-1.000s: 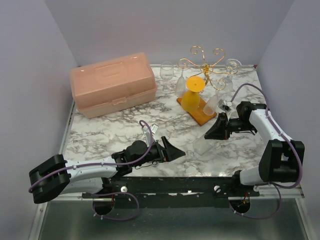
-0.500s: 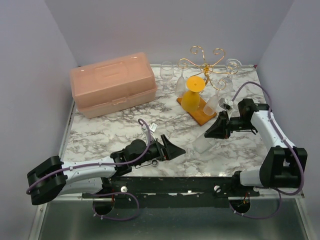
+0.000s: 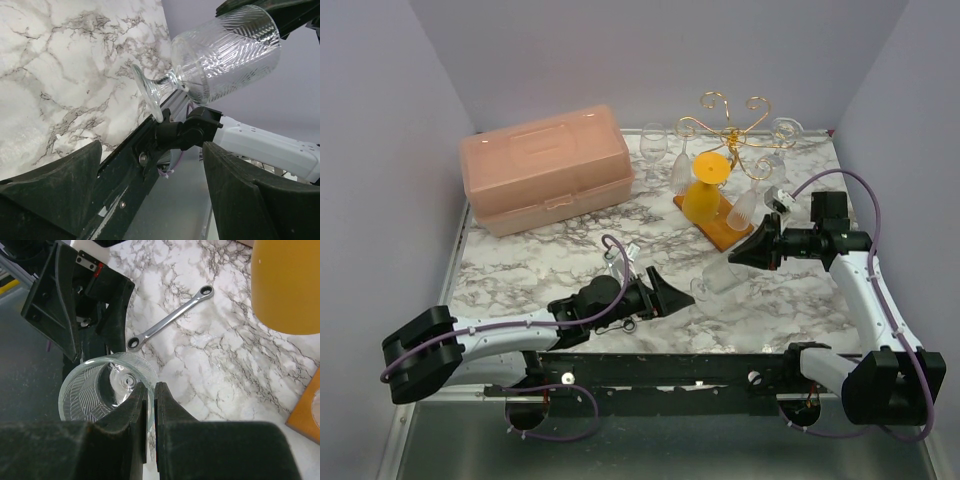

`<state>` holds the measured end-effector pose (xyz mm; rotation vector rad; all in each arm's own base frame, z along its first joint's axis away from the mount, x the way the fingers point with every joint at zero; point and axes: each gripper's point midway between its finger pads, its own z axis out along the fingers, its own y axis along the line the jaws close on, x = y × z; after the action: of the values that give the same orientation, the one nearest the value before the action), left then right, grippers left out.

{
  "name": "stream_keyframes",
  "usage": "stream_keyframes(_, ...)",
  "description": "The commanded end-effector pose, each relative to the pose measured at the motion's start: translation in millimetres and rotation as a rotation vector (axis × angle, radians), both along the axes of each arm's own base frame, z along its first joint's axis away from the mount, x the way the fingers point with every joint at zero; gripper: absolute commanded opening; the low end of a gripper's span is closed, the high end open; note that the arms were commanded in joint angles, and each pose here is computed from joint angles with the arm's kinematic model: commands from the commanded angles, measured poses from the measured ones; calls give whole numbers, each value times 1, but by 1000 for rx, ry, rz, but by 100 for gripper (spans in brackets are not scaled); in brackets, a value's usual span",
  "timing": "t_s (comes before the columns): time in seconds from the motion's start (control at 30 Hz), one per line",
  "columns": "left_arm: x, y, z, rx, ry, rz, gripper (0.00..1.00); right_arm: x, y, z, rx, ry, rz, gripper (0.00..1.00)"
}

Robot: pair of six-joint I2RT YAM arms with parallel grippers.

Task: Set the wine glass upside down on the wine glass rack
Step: Turn the wine glass upside down at the wine rack.

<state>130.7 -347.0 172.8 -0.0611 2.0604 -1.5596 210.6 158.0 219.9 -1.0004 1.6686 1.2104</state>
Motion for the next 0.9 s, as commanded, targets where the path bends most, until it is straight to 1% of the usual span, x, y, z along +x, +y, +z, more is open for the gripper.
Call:
stream_keyframes(0.0, 9, -9, 19, -58, 4, 34, 80, -6, 7, 19, 72, -22, 50, 0)
stream_keyframes(0.03, 10, -9, 19, -57, 8, 35, 76, -7, 7, 21, 75, -27, 54, 1)
stream_keyframes(0.17, 13, -15, 21, -67, 31, 36, 74, -8, 8, 24, 75, -41, 59, 0)
stream_keyframes(0.2, 13, -16, 22, -72, 31, 35, 70, -9, 8, 24, 76, -43, 62, 1)
stream_keyframes(0.27, 15, -18, 22, -75, 33, 37, 68, -10, 9, 24, 76, -47, 67, 0)
stream_keyframes(0.33, 18, -20, 19, -64, 43, 45, 61, -12, 10, 25, 73, -60, 72, 1)
stream_keyframes(0.43, 22, -21, 13, -51, 70, 60, 56, -13, 10, 27, 70, -70, 75, 1)
stream_keyframes(0.47, 23, -22, 13, -49, 74, 62, 51, -14, 10, 27, 69, -72, 76, 1)
stream_keyframes(0.5, 24, -23, 12, -47, 81, 64, 51, -14, 10, 28, 69, -75, 77, 1)
stream_keyframes(0.57, 26, -25, 12, -44, 83, 65, 42, -14, 11, 28, 69, -77, 78, 1)
stream_keyframes(0.6, 27, -27, 12, -43, 80, 66, 40, -14, 11, 28, 68, -79, 80, 1)
stream_keyframes(0.67, 29, -30, 11, -35, 77, 63, 37, -15, 11, 28, 69, -80, 82, 1)
stream_keyframes(0.73, 29, -33, 11, -32, 78, 51, 36, -15, 11, 28, 68, -81, 83, 1)
stream_keyframes(0.83, 29, -38, 11, -43, 77, 32, 30, -16, 12, 28, 67, -84, 84, 0)
stream_keyframes(0.87, 29, -39, 9, -43, 77, 31, 25, -16, 12, 28, 66, -82, 83, 1)
